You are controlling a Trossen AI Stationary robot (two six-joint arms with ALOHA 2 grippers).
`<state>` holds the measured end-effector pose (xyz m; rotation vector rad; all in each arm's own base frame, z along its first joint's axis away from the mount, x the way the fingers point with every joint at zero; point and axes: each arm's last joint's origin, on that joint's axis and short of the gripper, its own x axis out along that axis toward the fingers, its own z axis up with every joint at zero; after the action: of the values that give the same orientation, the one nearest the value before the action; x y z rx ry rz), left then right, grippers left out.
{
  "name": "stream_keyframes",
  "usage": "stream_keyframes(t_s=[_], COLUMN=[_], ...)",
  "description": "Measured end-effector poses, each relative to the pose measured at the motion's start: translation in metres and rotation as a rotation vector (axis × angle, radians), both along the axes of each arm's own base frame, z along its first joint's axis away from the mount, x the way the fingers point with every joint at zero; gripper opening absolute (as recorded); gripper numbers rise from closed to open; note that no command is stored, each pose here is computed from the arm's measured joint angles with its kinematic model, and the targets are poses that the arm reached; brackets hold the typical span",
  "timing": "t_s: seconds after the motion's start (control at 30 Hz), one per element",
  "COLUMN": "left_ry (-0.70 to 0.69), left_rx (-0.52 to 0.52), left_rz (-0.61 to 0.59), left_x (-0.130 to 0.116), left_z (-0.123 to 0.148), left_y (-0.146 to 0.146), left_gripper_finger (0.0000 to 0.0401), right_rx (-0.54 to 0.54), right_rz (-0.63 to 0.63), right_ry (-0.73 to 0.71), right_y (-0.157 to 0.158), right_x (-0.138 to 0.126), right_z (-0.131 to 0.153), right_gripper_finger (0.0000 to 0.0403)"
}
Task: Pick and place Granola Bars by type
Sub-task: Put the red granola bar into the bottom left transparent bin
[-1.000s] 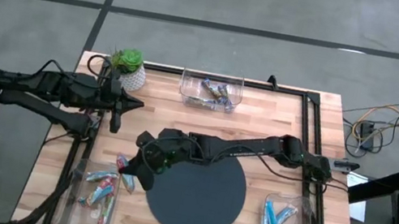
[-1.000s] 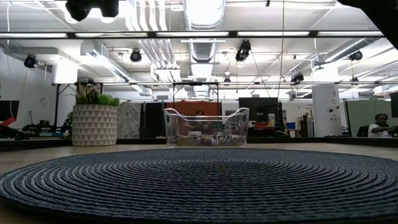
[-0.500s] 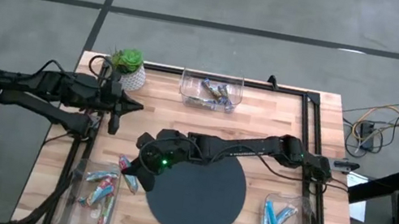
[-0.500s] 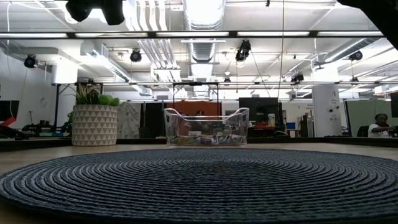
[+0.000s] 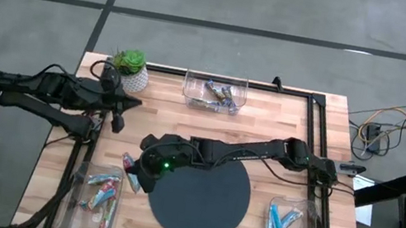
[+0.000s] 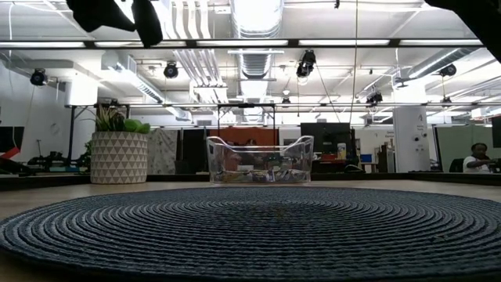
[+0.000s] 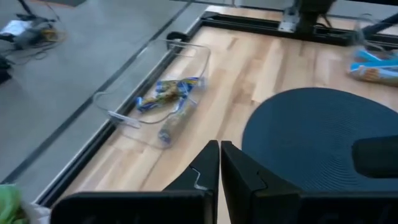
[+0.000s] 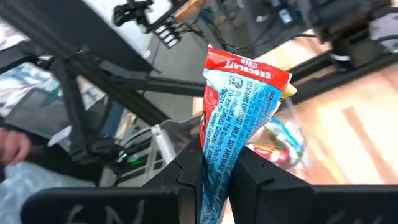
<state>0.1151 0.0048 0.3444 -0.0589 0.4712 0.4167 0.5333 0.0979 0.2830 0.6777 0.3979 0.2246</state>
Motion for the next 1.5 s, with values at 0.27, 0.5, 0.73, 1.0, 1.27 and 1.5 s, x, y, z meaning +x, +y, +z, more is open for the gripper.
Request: stream_keyframes(t_s=[0.27, 0.5, 0.73, 1.0, 1.27, 1.5], left_ry=[0.004, -0.006, -0.046, -0.21, -0.439, -0.453], left_rx=[0.027, -0.037, -0.164, -0.125, -0.169, -0.189], left_rz=[0.023, -0.044, -0.123, -0.089, -0.122, -0.139], left_x=[0.0, 0.001, 0.001, -0.009, -0.008, 0.014], left_z=[0.0, 0.0, 0.004, 0.047, 0.085, 0.089], left_y=[0.001, -0.002, -0.005, -0.003, -0.004, -0.006], left_gripper_finger=[0.0, 0.0, 0.0, 0.0, 0.0048, 0.0138], right_rx=[-0.01, -0.008, -0.085, -0.295, -0.498, -0.54], right_rz=[-0.043, -0.003, 0.033, -0.005, -0.205, -0.217], right_ry=[0.018, -0.034, -0.078, -0.056, -0.031, -0.052], right_y=[-0.001, 0.003, 0.007, -0.002, -0.025, -0.036], right_x=[0.0, 0.0, -0.007, -0.043, -0.08, -0.086], right_z=[-0.008, 0.008, 0.047, 0.099, 0.14, 0.15], right_gripper_finger=[0.0043, 0.0043, 0.0043, 0.0043, 0.0043, 0.0043])
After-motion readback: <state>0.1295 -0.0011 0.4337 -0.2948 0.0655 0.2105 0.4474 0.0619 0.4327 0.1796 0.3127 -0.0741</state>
